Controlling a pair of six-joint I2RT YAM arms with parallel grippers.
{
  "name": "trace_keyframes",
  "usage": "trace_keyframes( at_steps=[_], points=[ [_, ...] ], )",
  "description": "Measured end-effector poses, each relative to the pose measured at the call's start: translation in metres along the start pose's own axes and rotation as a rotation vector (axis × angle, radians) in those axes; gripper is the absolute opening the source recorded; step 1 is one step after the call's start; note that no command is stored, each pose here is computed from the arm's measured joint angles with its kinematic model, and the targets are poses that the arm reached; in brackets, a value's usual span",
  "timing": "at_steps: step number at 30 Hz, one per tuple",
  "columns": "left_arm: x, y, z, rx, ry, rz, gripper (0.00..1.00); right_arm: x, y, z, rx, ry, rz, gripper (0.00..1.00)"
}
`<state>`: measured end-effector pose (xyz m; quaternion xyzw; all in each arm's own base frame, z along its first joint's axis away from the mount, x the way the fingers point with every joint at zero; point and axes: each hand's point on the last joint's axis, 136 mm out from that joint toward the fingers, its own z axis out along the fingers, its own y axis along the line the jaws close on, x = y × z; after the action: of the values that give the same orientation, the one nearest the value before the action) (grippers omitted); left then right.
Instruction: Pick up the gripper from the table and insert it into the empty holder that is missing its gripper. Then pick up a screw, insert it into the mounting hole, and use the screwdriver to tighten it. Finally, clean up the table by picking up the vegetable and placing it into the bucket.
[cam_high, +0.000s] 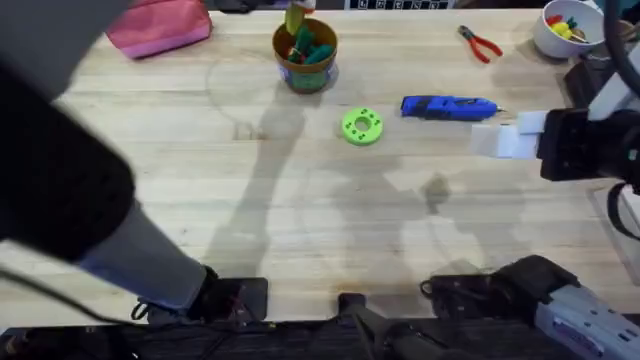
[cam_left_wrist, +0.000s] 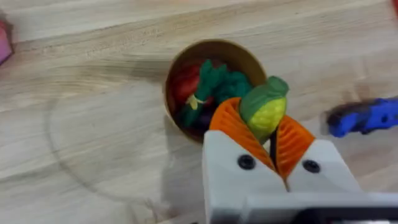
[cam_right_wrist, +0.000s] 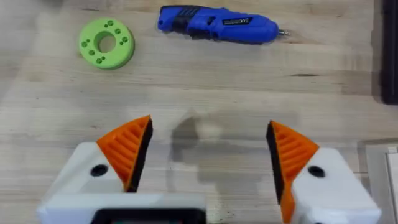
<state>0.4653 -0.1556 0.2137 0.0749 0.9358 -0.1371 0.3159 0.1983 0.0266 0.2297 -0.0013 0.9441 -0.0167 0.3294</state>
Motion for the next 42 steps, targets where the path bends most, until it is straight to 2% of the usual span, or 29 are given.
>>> trace_keyframes(
  at_steps=[5, 10, 11, 16, 17, 21, 24, 26, 31, 37, 42],
  points=[
    [0.011, 0.009, 0.046, -0.009, 0.049, -0.008, 0.038, 0.0, 0.0, 0.0, 0.001, 0.0, 0.0, 0.994],
    [0.013, 0.011, 0.053, -0.011, 0.056, -0.009, 0.038, 0.0, 0.0, 0.0, 0.0, 0.0, 0.0, 0.994],
    [0.012, 0.011, 0.052, -0.01, 0.052, -0.002, 0.146, 0.0, 0.0, 0.0, 0.001, 0.001, 0.0, 0.994],
    [0.012, 0.01, 0.051, -0.01, 0.049, -0.002, 0.917, 0.0, 0.0, 0.0, 0.0, 0.001, 0.0, 0.994],
    [0.012, 0.01, 0.051, -0.01, 0.05, -0.004, 0.967, 0.0, 0.0, 0.0, 0.001, 0.001, 0.0, 0.994],
    [0.012, 0.01, 0.049, -0.01, 0.053, -0.005, 0.987, 0.0, 0.0, 0.0, 0.001, 0.001, 0.0, 0.994],
    [0.014, 0.009, 0.038, -0.011, 0.06, -0.004, 0.986, 0.0, 0.0, 0.0, 0.001, 0.001, 0.0, 0.994],
    [0.013, 0.007, 0.022, -0.011, 0.057, 0.005, 0.986, 0.0, 0.0, 0.0, 0.0, 0.001, 0.0, 0.994],
    [0.019, 0.004, -0.039, -0.041, 0.059, 0.025, 0.986, 0.0, 0.0, 0.0, 0.001, 0.002, -0.001, 0.994],
    [0.046, 0.009, -0.108, -0.106, 0.1, 0.048, 0.985, 0.0, 0.0, 0.0, 0.001, 0.002, 0.0, 0.994],
    [0.069, 0.012, -0.136, -0.125, 0.106, 0.065, 0.985, 0.001, 0.0, 0.0, 0.001, 0.003, 0.0, 0.994]
  ],
)
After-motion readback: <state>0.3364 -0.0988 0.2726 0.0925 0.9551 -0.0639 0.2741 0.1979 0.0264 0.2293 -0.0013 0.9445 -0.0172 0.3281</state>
